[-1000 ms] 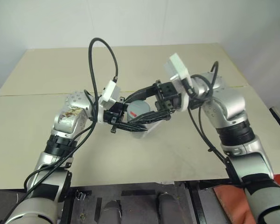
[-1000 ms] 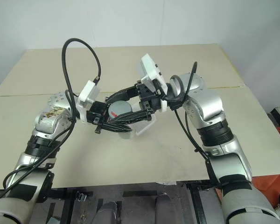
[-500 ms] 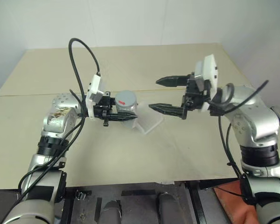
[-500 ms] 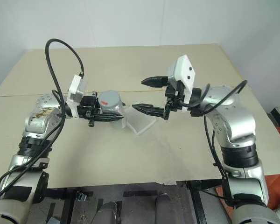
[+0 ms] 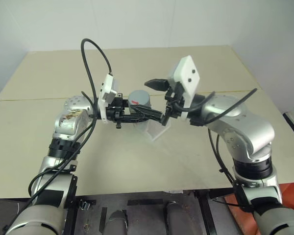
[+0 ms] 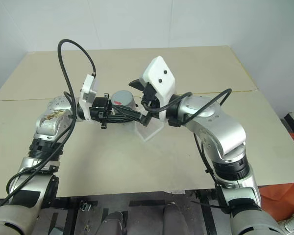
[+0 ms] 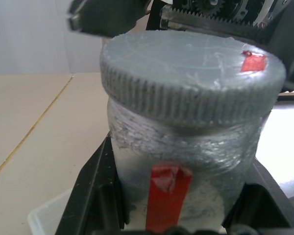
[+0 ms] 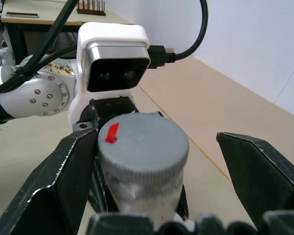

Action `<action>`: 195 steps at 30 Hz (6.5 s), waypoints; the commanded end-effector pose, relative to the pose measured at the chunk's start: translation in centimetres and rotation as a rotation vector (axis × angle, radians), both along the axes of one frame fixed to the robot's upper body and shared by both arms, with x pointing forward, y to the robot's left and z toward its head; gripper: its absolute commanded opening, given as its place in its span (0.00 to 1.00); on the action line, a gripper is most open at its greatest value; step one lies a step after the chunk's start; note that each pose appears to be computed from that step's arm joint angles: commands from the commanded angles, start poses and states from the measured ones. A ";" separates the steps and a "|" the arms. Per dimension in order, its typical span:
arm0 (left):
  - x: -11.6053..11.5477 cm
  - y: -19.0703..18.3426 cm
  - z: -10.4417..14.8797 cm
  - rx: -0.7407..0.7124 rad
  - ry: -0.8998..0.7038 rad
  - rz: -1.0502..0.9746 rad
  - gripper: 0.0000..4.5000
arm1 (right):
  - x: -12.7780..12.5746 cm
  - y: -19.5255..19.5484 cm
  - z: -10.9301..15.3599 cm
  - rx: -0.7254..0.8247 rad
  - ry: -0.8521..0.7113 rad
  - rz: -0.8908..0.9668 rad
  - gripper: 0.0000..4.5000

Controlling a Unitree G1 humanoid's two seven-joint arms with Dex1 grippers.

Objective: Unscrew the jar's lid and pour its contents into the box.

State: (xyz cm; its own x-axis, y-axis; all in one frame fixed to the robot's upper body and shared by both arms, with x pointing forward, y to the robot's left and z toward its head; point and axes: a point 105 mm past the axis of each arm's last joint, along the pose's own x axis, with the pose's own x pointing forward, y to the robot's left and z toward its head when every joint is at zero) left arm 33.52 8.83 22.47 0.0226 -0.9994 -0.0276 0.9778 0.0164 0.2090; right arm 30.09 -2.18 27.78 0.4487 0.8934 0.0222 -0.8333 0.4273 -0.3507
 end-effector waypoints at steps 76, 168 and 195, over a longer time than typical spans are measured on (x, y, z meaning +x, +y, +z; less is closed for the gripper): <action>-1.6 1.6 0.9 0.007 -0.050 -0.010 0.43 | 1.4 -5.5 0.9 0.072 0.051 -0.148 0.99; -0.9 0.5 0.4 0.000 -0.051 0.000 0.43 | -2.5 -0.7 0.8 0.007 0.056 0.064 0.99; -1.1 0.7 0.3 0.013 -0.061 -0.004 0.43 | -1.0 1.8 0.8 0.010 0.077 0.070 0.99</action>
State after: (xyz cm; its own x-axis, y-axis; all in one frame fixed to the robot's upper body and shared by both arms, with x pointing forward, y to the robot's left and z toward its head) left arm 32.64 9.48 21.79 0.0277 -0.9987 -0.0420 0.9766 0.0180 0.2145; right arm 29.69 -0.48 27.09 0.4036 0.9136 -0.0482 -0.8925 0.3816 -0.2404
